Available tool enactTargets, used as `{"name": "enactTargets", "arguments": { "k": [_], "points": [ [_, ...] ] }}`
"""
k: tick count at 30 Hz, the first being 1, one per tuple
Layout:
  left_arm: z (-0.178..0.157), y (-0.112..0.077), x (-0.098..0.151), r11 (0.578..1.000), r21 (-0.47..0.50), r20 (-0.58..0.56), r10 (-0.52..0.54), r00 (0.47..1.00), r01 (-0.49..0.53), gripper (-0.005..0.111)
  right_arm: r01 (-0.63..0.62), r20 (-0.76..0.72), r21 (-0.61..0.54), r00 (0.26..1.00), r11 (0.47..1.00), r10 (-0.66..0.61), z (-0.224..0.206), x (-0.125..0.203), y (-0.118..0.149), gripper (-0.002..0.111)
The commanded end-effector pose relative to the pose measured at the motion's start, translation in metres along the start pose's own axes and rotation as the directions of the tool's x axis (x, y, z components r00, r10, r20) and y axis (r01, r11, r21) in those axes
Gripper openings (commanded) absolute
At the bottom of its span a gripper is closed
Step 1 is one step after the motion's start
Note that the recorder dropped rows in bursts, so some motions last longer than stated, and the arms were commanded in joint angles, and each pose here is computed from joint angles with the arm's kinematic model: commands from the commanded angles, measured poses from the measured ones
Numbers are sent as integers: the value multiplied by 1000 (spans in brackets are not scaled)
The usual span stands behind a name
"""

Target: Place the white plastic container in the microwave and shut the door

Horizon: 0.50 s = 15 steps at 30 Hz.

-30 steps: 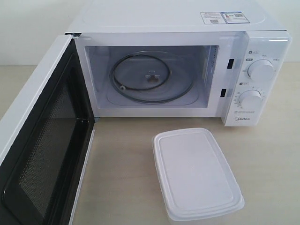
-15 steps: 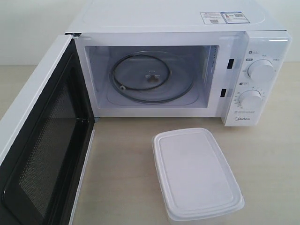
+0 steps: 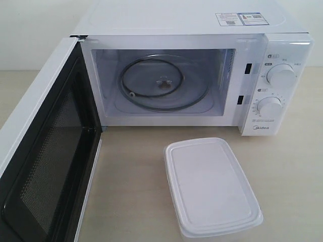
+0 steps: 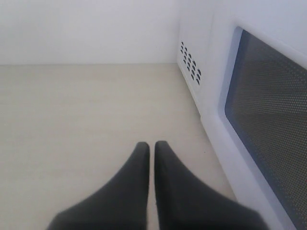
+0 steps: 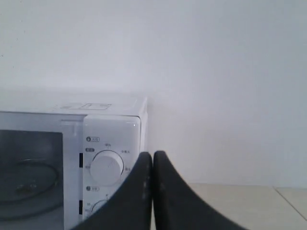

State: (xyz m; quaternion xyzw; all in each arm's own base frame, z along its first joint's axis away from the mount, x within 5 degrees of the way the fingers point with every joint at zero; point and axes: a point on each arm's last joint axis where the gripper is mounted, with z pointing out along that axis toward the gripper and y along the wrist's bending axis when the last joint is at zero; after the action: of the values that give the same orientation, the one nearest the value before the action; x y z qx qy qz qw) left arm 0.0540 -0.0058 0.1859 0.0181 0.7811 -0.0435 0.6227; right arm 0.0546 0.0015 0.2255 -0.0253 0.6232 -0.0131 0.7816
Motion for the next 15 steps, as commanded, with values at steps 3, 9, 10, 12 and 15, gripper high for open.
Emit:
{"name": "enactTargets", "arguments": {
  "k": [3, 9, 10, 12, 15],
  "points": [
    [0, 0, 0, 1000, -2, 3, -7, 1000, 7, 4, -20, 109, 0, 994, 1000, 20, -1, -10, 0, 0],
    [0, 0, 0, 1000, -2, 3, -7, 1000, 7, 4, -26, 168, 2, 986, 1000, 26, -1, -30, -1, 0],
    [0, 0, 0, 1000, -2, 3, -7, 1000, 7, 4, -26, 169, 2, 985, 1000, 26, 2, -36, -2, 0],
    [0, 0, 0, 1000, -2, 3, -7, 1000, 7, 4, -26, 162, 3, 986, 1000, 26, 8, -52, -3, 0],
    [0, 0, 0, 1000, -2, 3, -7, 1000, 7, 4, 16, 94, 5, 995, 1000, -17, 25, -69, -4, 0]
  ]
}}
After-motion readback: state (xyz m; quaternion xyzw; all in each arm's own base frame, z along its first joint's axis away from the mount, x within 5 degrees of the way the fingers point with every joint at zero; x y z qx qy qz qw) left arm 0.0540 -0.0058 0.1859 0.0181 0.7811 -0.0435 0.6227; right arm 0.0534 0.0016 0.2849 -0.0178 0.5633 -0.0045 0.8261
